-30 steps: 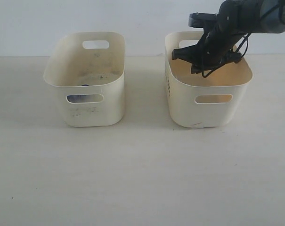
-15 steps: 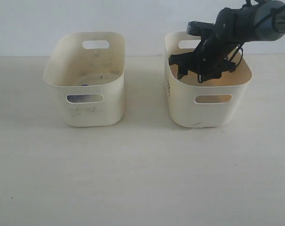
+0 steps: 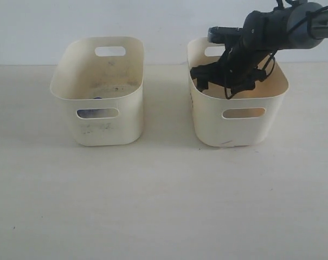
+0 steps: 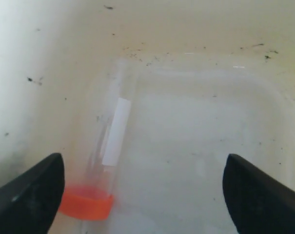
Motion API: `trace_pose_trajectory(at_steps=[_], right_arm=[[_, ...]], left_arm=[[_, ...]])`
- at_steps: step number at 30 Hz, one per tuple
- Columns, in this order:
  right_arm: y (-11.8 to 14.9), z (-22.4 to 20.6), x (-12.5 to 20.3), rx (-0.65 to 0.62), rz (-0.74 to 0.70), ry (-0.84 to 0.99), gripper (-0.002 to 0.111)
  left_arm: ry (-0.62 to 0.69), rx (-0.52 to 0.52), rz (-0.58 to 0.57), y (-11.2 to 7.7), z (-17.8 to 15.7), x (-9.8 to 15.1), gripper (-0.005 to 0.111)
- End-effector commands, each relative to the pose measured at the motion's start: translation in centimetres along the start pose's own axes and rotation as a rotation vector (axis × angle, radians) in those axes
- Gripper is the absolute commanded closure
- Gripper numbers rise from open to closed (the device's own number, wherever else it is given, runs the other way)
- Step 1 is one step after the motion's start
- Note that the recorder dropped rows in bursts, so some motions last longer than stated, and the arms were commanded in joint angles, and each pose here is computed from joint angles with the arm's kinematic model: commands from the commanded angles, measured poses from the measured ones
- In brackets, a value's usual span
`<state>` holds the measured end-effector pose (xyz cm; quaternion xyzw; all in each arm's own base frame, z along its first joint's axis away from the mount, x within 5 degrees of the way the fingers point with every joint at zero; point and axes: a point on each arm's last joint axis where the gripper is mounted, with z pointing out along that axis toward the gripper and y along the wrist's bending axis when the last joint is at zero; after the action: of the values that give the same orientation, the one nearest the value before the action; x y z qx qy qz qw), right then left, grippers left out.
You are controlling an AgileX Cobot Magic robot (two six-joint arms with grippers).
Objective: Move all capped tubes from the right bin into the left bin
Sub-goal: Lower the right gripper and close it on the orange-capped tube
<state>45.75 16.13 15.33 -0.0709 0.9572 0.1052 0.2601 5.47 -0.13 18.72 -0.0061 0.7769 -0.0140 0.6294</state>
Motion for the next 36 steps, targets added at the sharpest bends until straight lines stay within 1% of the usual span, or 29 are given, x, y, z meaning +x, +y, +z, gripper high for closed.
trace_pose_trajectory(at_steps=[1, 9, 16, 18, 20, 25, 27, 28, 32, 34, 35, 36], right_arm=[[1.6, 0.2, 0.1, -0.02, -0.041, -0.02, 0.026], [1.1, 2.1, 1.7, 0.001, -0.039, 0.089, 0.026], [0.9, 2.8, 2.3, 0.008, -0.034, 0.125, 0.027], [0.9, 2.8, 2.4, 0.01, -0.036, 0.132, 0.033], [0.9, 2.8, 2.4, 0.011, -0.038, 0.136, 0.045], [0.9, 2.8, 2.5, 0.012, -0.038, 0.145, 0.084], [0.9, 2.8, 2.5, 0.012, -0.038, 0.145, 0.104], [0.9, 2.8, 2.5, 0.012, -0.038, 0.145, 0.108], [1.0, 2.2, 2.0, 0.006, -0.037, 0.108, 0.108], [1.3, 1.2, 1.0, -0.003, -0.024, 0.046, 0.108], [1.4, 0.6, 0.5, -0.008, -0.019, 0.018, 0.107], [1.6, -0.3, -0.1, -0.016, -0.016, -0.018, 0.101]], left_arm=[[-0.001, 0.007, -0.01, 0.0, 0.0, 0.1, 0.103], [-0.001, 0.007, -0.01, 0.0, 0.0, 0.1, 0.103], [-0.001, 0.007, -0.01, 0.0, 0.0, 0.1, 0.103], [-0.001, 0.007, -0.01, 0.0, 0.0, 0.1, 0.103], [-0.001, 0.007, -0.01, 0.0, 0.0, 0.1, 0.103], [-0.001, 0.007, -0.01, 0.0, 0.0, 0.1, 0.103], [-0.001, 0.007, -0.01, 0.0, 0.0, 0.1, 0.103], [-0.001, 0.007, -0.01, 0.0, 0.0, 0.1, 0.103], [-0.001, 0.007, -0.01, 0.0, 0.0, 0.1, 0.103], [-0.001, 0.007, -0.01, 0.0, 0.0, 0.1, 0.103], [-0.001, 0.007, -0.01, 0.0, 0.0, 0.1, 0.103], [-0.001, 0.007, -0.01, 0.0, 0.0, 0.1, 0.103]])
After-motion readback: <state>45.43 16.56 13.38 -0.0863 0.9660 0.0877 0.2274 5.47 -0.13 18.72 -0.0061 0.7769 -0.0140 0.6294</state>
